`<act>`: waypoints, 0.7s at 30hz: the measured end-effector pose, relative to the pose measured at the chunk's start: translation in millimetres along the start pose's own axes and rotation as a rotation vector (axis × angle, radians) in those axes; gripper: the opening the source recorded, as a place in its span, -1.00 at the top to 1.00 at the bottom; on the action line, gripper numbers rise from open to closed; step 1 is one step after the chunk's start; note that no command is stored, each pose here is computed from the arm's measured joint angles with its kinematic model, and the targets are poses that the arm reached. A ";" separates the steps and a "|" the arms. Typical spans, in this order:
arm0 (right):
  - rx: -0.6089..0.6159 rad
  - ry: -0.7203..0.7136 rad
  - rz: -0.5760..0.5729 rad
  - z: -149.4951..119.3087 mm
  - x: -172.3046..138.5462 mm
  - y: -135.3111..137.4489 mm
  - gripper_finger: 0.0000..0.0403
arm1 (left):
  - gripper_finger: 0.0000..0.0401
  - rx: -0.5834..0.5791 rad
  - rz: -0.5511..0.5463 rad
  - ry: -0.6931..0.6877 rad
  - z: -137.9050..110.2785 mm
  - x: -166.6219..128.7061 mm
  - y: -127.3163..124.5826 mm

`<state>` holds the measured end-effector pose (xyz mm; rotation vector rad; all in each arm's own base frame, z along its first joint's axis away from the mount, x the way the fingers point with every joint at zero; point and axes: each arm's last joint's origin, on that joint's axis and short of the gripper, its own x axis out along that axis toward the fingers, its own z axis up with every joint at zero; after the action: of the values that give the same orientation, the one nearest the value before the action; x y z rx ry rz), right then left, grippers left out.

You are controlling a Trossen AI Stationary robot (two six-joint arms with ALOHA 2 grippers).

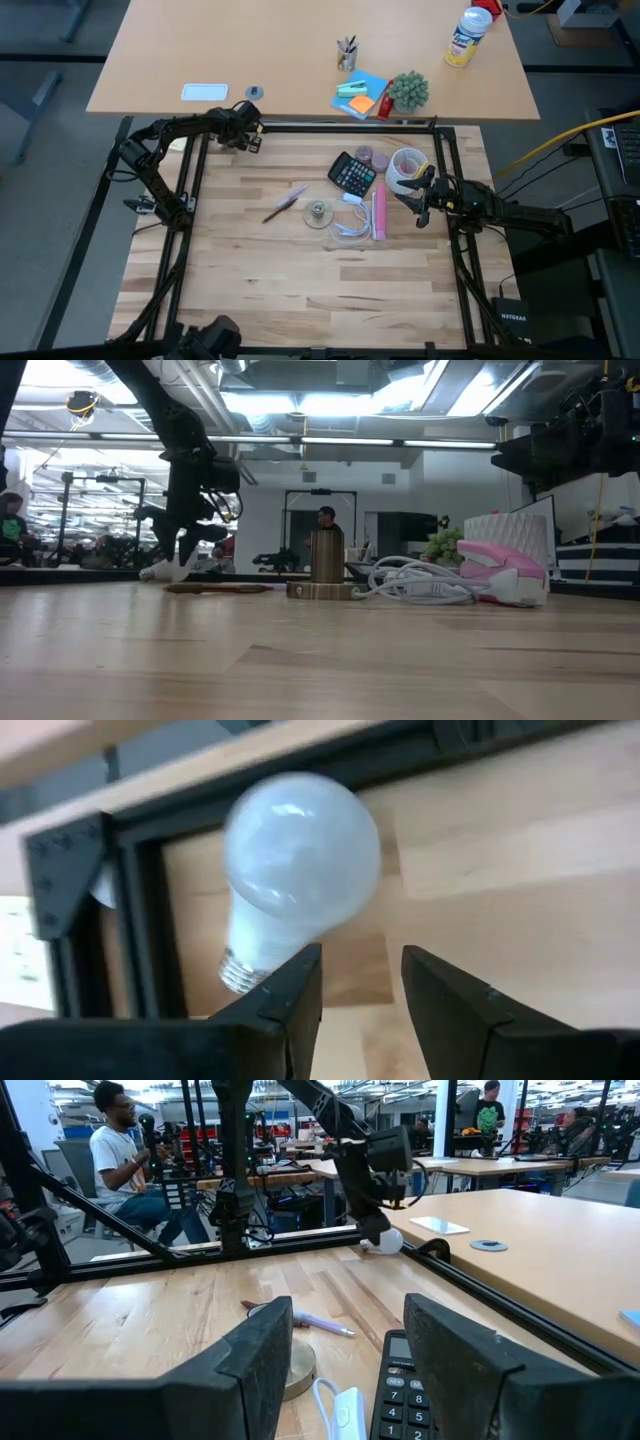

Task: Screw lightbulb
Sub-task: Insert the lightbulb into the gold lamp

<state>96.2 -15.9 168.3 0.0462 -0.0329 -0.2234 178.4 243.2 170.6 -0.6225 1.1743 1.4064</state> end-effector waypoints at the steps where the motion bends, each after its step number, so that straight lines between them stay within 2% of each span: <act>1: 0.000 0.000 0.000 -0.1 0.0 0.0 0.02 | 0.35 -0.001 0.013 -0.007 0.5 -0.2 0.4; 11: 0.000 0.000 0.000 -0.1 0.0 0.0 0.02 | 0.35 -0.002 0.134 0.056 -5.5 2.1 13.1; 18: 0.000 0.000 0.000 -0.1 0.0 0.0 0.02 | 0.35 -0.049 0.131 0.033 2.2 7.7 22.4; 21: 0.000 0.000 0.000 -0.1 0.0 0.0 0.02 | 0.35 -0.026 0.102 0.031 5.4 9.9 25.0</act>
<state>96.2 -15.9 168.2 0.0466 -0.0328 -0.2234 154.0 255.7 171.3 -0.6115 1.2285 1.5045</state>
